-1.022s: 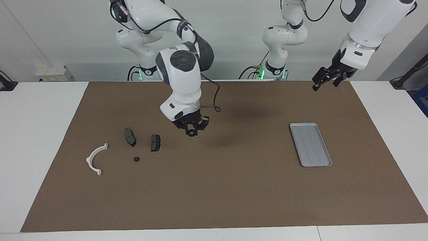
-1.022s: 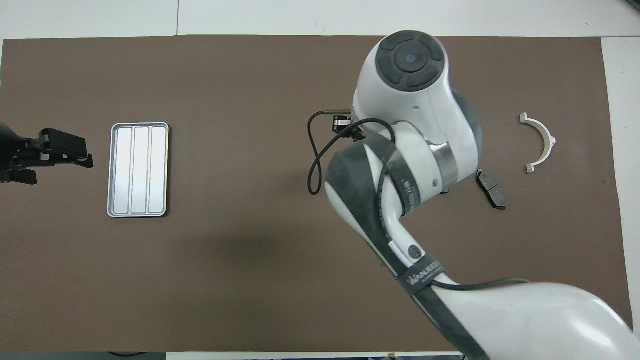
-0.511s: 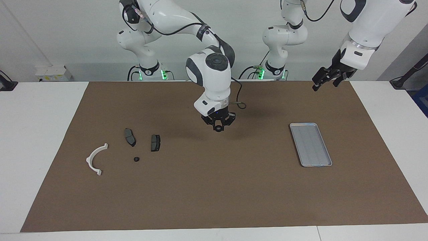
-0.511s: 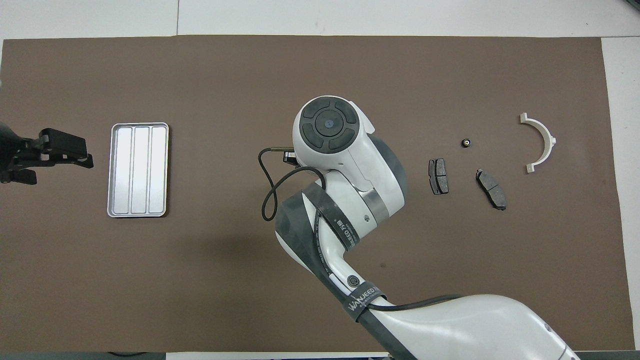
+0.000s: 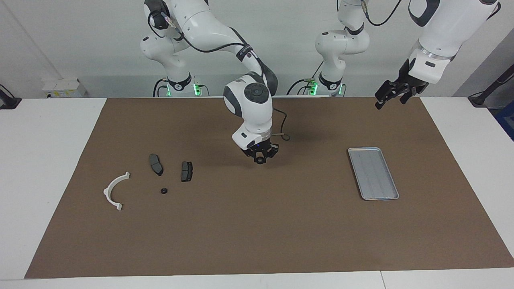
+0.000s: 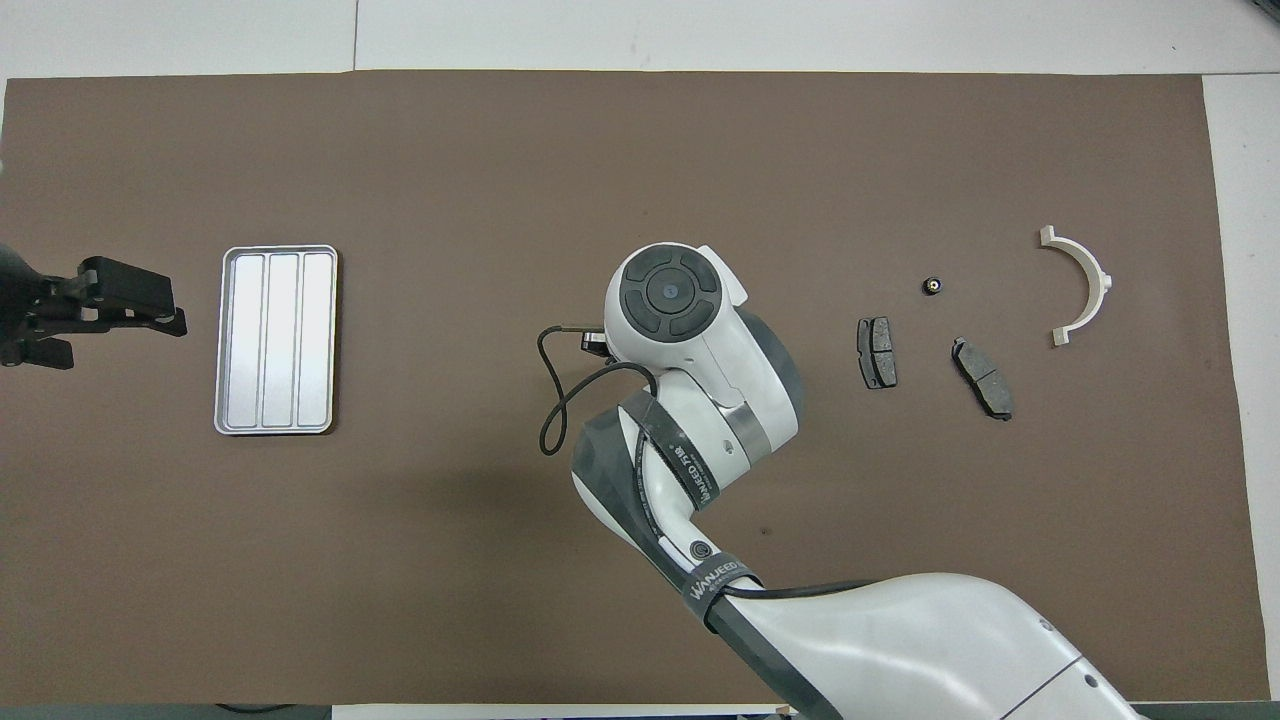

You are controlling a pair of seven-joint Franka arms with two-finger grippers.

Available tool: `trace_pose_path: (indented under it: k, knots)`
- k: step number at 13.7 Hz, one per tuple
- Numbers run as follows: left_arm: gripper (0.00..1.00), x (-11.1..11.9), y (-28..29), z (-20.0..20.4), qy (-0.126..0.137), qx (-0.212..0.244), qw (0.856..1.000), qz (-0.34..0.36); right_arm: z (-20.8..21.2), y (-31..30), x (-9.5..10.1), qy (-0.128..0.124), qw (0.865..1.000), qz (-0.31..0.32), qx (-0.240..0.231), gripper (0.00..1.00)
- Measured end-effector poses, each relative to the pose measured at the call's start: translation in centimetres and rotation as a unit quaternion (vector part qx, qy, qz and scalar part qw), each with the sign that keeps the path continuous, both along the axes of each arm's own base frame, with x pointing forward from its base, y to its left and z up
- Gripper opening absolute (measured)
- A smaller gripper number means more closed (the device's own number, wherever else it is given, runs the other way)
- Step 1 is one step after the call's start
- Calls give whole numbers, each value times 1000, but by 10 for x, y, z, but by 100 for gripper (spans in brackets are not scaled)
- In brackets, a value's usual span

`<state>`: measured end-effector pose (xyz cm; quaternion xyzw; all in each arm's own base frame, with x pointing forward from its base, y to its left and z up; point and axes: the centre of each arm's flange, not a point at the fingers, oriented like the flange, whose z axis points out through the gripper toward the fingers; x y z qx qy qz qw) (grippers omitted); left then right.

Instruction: Pick bearing gear from pile to tray

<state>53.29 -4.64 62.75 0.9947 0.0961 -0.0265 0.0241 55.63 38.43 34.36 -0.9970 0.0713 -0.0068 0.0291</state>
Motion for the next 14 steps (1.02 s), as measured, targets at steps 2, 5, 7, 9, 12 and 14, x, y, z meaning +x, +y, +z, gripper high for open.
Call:
trace_pose_path:
  k: [2,5,7,9,12,14]
  knots:
    - [100,0,0,0,0,0,1000,0,-15,-2,-5,2,1000,-1,4,35]
    - [100,0,0,0,0,0,1000,0,-30,-4,-11,1,1000,-1,4,35]
    - [100,0,2,0,0,0,1000,2,-34,-2,-15,2,1000,1,5,35]
    - [100,0,2,0,0,0,1000,2,-39,0,-18,-1,1000,3,7,35]
    - [100,0,-1,0,0,0,1000,-1,-48,3,-22,-1,1000,7,6,35]
    - [100,-1,-4,-2,2,0,1000,-4,-49,3,-22,-2,1000,7,8,35]
